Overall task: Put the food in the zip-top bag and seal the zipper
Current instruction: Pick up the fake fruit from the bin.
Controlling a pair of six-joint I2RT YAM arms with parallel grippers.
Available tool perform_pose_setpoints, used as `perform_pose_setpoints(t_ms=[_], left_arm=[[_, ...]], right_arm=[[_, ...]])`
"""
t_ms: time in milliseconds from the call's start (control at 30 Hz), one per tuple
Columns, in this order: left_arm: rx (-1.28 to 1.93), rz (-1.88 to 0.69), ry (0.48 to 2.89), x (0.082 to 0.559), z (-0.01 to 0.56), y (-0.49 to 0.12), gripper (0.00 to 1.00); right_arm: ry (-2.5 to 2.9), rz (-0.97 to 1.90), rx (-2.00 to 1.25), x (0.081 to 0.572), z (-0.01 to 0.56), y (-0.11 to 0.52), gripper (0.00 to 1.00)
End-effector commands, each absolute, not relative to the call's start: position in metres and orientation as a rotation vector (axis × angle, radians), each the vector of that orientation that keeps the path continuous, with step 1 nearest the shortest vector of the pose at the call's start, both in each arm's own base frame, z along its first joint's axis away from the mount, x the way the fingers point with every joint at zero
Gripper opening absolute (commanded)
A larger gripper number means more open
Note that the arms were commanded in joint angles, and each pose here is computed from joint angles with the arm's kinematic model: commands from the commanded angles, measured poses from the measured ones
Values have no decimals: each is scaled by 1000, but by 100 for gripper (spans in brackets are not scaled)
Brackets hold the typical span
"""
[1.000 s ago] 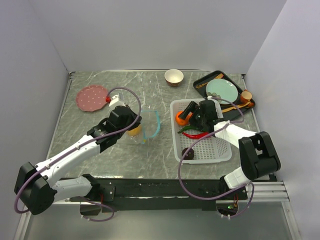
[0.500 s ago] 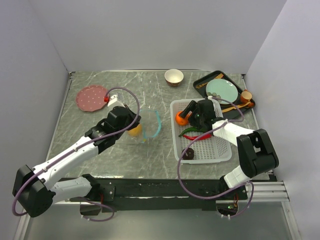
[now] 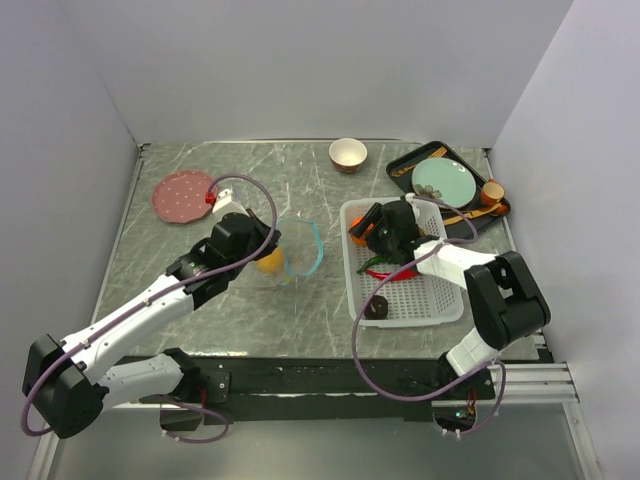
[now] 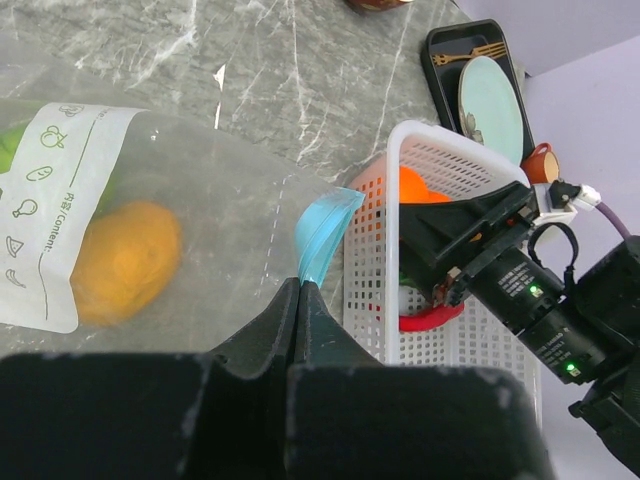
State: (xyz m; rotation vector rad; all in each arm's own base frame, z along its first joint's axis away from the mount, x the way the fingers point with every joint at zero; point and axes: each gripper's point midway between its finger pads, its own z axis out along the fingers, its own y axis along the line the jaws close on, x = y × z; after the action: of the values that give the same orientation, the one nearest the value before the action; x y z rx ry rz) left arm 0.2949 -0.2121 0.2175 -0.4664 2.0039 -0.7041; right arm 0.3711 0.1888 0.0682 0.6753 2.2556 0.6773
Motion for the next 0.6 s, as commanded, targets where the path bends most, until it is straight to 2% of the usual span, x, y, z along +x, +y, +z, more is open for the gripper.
perform_pose_setpoints(t_ms=[0,100,300,567], left_arm=[[-458,-714,1967,296,233,-211,1],[-461,-715,1960,295,234,-209,1],[-458,-718,1969,295,230,-211,1],[-464,-715,1968,294,231,-209,1]], right_arm=[[2193,685,682,386,85,199,77],[2195,666,688,384,85,196,78],[2123,643,714,379,104,182,89],[2080,566,808,376,106,163,95]])
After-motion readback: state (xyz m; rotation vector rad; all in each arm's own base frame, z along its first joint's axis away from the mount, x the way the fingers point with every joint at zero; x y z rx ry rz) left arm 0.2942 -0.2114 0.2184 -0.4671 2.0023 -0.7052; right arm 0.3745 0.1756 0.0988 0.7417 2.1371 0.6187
